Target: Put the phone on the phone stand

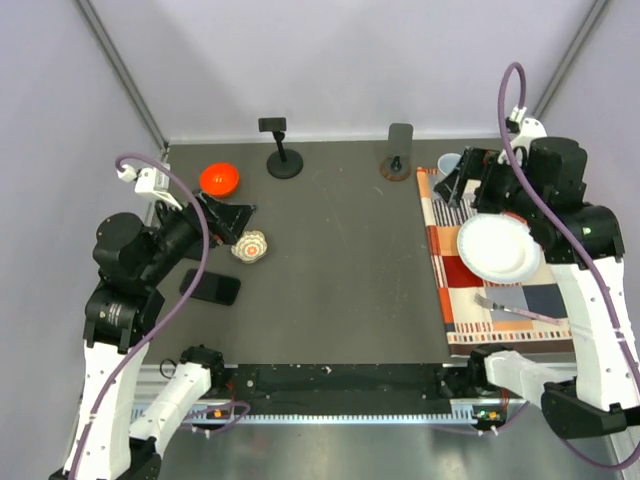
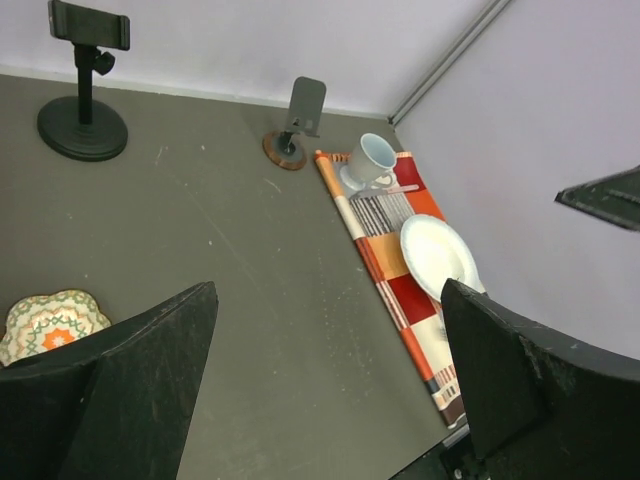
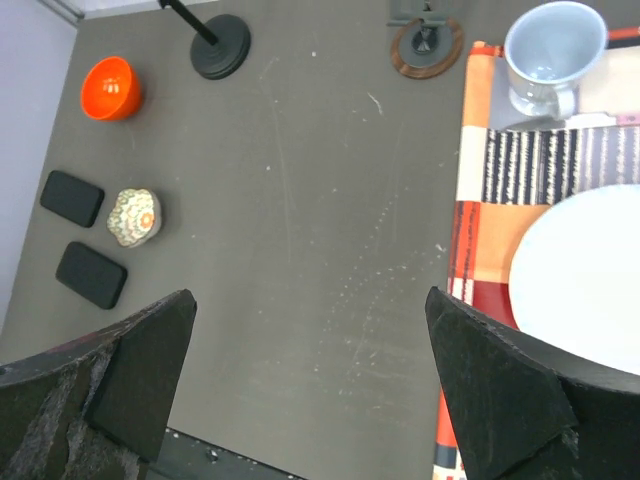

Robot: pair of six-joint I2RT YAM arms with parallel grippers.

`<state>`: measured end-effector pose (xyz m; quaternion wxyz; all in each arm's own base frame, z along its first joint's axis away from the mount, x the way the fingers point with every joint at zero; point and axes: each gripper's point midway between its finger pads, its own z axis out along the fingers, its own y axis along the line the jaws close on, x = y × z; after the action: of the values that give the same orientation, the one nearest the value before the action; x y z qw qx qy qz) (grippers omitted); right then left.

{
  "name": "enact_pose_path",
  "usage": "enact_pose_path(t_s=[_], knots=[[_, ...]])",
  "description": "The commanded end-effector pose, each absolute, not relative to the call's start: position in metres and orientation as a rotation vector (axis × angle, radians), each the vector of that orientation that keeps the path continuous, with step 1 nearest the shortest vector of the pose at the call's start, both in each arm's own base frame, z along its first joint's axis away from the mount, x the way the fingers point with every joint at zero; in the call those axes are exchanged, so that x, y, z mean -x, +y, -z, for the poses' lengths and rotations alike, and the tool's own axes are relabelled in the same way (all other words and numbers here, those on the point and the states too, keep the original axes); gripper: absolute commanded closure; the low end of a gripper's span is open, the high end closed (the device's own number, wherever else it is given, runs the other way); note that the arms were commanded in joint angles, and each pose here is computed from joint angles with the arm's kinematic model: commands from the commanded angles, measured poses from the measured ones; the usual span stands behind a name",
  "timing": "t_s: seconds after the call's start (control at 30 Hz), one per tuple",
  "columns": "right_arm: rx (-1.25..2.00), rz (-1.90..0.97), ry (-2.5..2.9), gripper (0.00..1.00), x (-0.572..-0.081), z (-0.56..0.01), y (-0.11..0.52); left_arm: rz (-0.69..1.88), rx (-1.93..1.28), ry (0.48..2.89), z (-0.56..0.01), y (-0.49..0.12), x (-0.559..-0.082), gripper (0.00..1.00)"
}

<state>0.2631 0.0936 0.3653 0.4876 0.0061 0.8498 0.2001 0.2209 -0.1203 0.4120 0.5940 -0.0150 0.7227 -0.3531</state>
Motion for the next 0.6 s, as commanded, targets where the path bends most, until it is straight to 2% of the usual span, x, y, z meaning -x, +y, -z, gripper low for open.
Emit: enact_pose_path(t_s=[0.0,0.17,0.23,0.33,0.37,0.43,0.5,0.53,0.57], knots=[[-0.006,-0.503,2.026,0.01,-0.282,-0.389,0.115,0.793,-0.050,1.683,-0.402,-0.123,-0.223,0.02],[0.017,-0.502,2.028,0.01,-0.323,-0.389,0.145,0.795,-0.083,1.751,-0.371,-0.129,-0.235,0.02],[0.020,-0.485,2.064,0.01,-0.348,-0.373,0.154,0.779,-0.096,1.789,-0.353,-0.130,-0.243,0.02],[0.038,-0.451,2.062,0.01,-0.393,-0.358,0.167,0.759,-0.098,1.846,-0.329,-0.131,-0.256,0.02],[0.041,-0.446,2.024,0.01,-0.406,-0.369,0.170,0.758,-0.099,1.855,-0.325,-0.132,-0.259,0.02],[0.031,-0.393,2.065,0.01,-0.442,-0.343,0.176,0.788,-0.109,1.887,-0.316,-0.137,-0.263,0.01],[0.028,-0.364,2.024,0.01,-0.469,-0.350,0.181,0.831,-0.118,1.895,-0.313,-0.145,-0.269,0.01],[0.029,-0.339,2.071,0.01,-0.489,-0.323,0.186,0.849,-0.128,1.891,-0.315,-0.148,-0.271,0.01],[0.035,-0.332,2.029,0.01,-0.501,-0.337,0.187,0.868,-0.142,1.901,-0.313,-0.154,-0.277,0.01]])
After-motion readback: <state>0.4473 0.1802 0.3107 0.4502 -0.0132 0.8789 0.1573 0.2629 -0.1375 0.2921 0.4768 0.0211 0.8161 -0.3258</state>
